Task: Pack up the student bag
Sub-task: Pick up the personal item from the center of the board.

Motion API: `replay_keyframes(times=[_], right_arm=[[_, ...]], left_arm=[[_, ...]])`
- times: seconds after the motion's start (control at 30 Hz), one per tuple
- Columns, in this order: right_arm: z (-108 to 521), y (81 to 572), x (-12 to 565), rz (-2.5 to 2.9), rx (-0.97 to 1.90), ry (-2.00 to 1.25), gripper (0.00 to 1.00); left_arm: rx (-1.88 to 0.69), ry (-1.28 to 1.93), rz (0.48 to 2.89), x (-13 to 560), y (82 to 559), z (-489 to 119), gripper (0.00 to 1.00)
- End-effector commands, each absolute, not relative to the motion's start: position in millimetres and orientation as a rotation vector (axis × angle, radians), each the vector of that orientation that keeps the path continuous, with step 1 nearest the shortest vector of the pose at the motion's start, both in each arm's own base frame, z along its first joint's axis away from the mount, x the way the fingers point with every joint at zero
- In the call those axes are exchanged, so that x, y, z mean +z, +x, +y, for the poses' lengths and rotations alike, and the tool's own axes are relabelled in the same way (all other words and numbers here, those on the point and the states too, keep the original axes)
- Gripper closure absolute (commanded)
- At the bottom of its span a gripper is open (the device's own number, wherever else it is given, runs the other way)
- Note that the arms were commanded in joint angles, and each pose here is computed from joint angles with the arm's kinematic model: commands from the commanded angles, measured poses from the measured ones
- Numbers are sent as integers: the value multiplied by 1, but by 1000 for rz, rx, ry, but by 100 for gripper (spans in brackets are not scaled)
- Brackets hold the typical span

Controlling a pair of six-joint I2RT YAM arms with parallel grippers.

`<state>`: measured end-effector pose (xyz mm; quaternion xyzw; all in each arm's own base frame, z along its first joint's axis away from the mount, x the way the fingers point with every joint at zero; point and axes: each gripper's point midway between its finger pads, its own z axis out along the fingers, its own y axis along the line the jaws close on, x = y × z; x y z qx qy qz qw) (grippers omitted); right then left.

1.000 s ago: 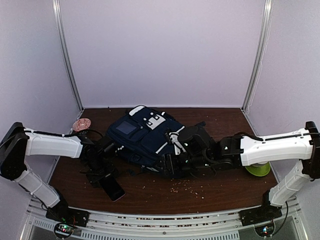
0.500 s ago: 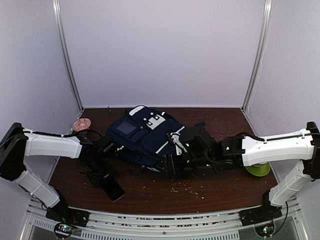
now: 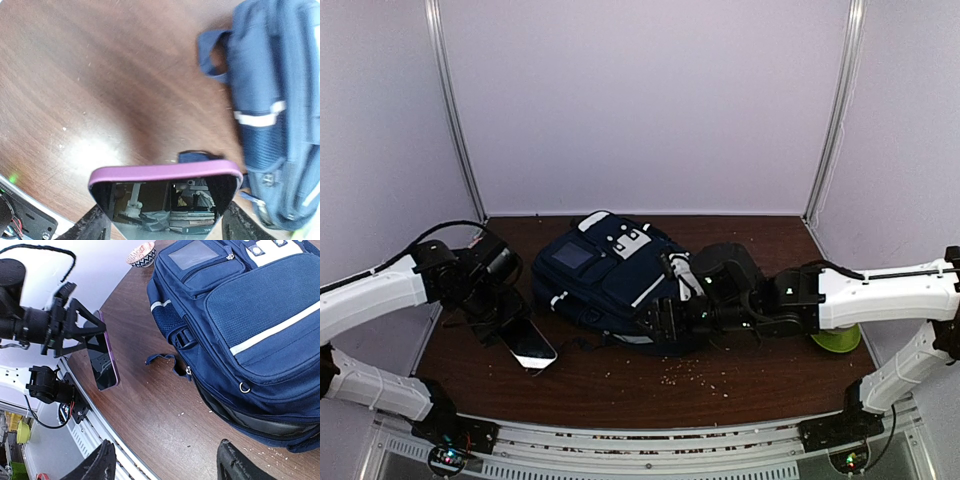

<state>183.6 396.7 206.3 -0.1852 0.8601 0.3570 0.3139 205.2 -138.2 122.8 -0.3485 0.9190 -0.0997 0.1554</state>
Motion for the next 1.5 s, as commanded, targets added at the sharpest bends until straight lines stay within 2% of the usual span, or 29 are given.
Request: replay_keyframes(times=[0.0,0.13,0.47,0.73,1.13,1.3,1.47], right_arm=[[404,185,215,2207,999,-501,31],[422,178,221,2147,1125,-550,31],[456,182,227,2047,1299,-592,27],[482,188,246,1964,1460,-547,23],[518,196,247,1950,1601,-511,24],[532,196,248,1944,1661,-510,30],[539,193,257,1912,1734,-515,43]], left_arm=[[-298,-935,2584,152,209,-135,39],[-371,-895,2583,168,213,-150,40],[-606,-751,2460,252,234,-194,40],[-694,-707,2442,268,239,-215,40],[-728,-708,2422,277,236,-215,40],[-742,-707,2419,279,233,-216,40],[-756,-715,2420,278,230,-218,40]])
